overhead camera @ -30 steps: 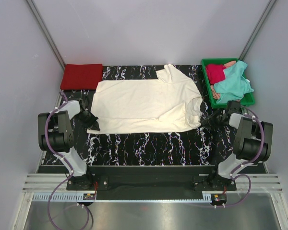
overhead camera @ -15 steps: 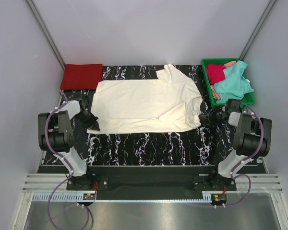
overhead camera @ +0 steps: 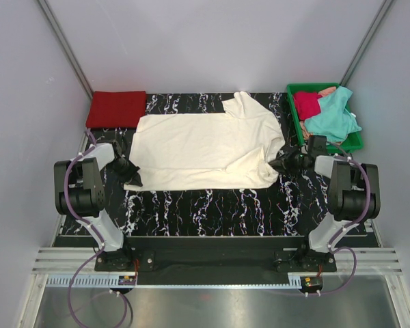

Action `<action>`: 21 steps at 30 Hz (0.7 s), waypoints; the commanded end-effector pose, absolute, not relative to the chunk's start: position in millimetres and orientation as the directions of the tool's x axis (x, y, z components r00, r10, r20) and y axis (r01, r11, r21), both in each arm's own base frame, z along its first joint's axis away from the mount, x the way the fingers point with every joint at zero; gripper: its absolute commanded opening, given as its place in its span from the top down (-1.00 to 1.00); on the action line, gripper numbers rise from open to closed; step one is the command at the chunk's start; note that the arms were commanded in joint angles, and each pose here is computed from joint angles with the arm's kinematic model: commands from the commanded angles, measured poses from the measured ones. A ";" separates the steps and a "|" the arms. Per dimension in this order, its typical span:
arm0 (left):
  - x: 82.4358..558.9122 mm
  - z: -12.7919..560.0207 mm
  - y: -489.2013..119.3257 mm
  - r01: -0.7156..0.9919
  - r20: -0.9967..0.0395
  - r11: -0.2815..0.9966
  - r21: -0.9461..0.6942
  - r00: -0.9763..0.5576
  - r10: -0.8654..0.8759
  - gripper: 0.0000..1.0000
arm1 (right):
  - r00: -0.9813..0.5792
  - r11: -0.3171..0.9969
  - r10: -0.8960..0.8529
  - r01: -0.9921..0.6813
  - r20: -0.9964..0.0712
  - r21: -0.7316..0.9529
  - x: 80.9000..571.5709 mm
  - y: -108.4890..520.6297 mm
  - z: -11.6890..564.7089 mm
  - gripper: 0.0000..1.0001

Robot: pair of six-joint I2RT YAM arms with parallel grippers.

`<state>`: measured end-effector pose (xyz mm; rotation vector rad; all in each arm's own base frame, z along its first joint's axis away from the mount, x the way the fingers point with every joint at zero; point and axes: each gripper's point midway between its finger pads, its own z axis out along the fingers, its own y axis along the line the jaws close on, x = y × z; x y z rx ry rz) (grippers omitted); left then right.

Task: Fold and stack the t-shirts
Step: Fold the tshirt

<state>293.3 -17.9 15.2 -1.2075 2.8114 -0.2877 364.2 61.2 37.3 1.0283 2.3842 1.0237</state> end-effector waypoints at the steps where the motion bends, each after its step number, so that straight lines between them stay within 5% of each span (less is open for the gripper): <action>1: 306.0 9.6 0.4 -0.704 -0.066 0.689 -0.173 -0.690 -0.721 1.00 | -0.705 0.444 0.708 0.405 -0.036 0.800 388.2 109.9 89.2 0.39; 6: 307.7 10.8 0.2 -0.701 -0.069 0.690 -0.179 -0.691 -0.720 1.00 | -0.595 0.413 0.803 0.554 -0.002 0.723 445.5 137.0 78.2 0.47; 12: 306.4 10.0 0.8 -0.701 -0.071 0.691 -0.175 -0.691 -0.719 1.00 | -0.641 0.462 0.766 0.505 -0.042 0.729 477.9 153.1 114.1 0.45; 16: 308.7 10.0 -1.6 -0.701 -0.069 0.687 -0.190 -0.689 -0.722 1.00 | -0.678 0.623 0.704 0.446 -0.212 0.643 452.9 107.9 126.3 0.27; 21: 302.9 10.2 -2.2 -0.690 -0.071 0.698 -0.190 -0.700 -0.711 1.00 | -0.661 0.543 0.748 0.552 -0.065 0.632 376.6 61.9 100.7 0.07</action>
